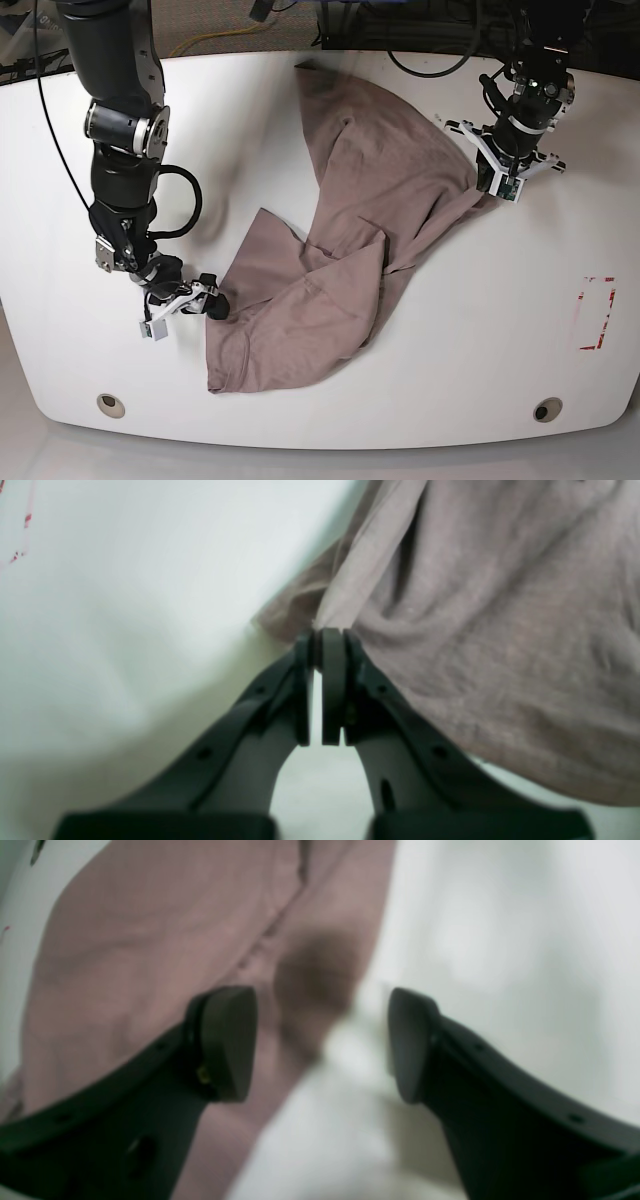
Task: Fold the T-shirt properly
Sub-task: 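Lower both grippers onto the mauve T-shirt and pinch two edges, then lift the shirt with both grippers and pull it apart, sweeping it across the table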
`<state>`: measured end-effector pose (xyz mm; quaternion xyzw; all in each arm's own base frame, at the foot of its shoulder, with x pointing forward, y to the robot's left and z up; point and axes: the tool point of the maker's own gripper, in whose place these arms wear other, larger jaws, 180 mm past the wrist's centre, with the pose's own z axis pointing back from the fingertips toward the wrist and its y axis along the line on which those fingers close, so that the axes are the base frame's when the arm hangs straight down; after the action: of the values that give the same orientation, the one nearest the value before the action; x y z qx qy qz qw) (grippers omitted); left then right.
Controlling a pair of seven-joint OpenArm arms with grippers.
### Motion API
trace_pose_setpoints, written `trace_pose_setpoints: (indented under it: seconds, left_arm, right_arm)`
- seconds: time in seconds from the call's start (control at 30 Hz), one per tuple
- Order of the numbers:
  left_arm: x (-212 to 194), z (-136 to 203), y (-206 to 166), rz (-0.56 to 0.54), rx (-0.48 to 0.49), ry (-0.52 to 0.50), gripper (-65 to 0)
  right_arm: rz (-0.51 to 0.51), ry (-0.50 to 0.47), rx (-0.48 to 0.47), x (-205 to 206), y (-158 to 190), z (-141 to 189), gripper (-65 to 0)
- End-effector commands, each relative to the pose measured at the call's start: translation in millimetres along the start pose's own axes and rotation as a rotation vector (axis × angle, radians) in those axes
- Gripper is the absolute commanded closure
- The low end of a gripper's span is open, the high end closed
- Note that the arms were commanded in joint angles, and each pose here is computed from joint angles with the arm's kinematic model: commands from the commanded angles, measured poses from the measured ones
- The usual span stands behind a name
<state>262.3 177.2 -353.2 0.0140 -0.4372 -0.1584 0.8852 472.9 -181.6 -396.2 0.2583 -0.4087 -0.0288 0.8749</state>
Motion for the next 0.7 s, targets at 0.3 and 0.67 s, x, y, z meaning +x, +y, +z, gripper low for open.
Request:
trace_pose_setpoints:
  seconds: [0.3, 0.67]
  left_arm:
    - [24.1, 7.7, 1.9, -0.02, 0.005, -0.076, -0.4]
    - [29.7, 13.0, 22.5, -0.013, 0.062, -0.093, -0.4]
  right_arm:
    - [0.006, -0.043, 0.026, 6.2, 25.3, -21.3, -38.8]
    - [-0.023, -0.122, -0.03, 14.1, 30.7, -33.1, -13.8]
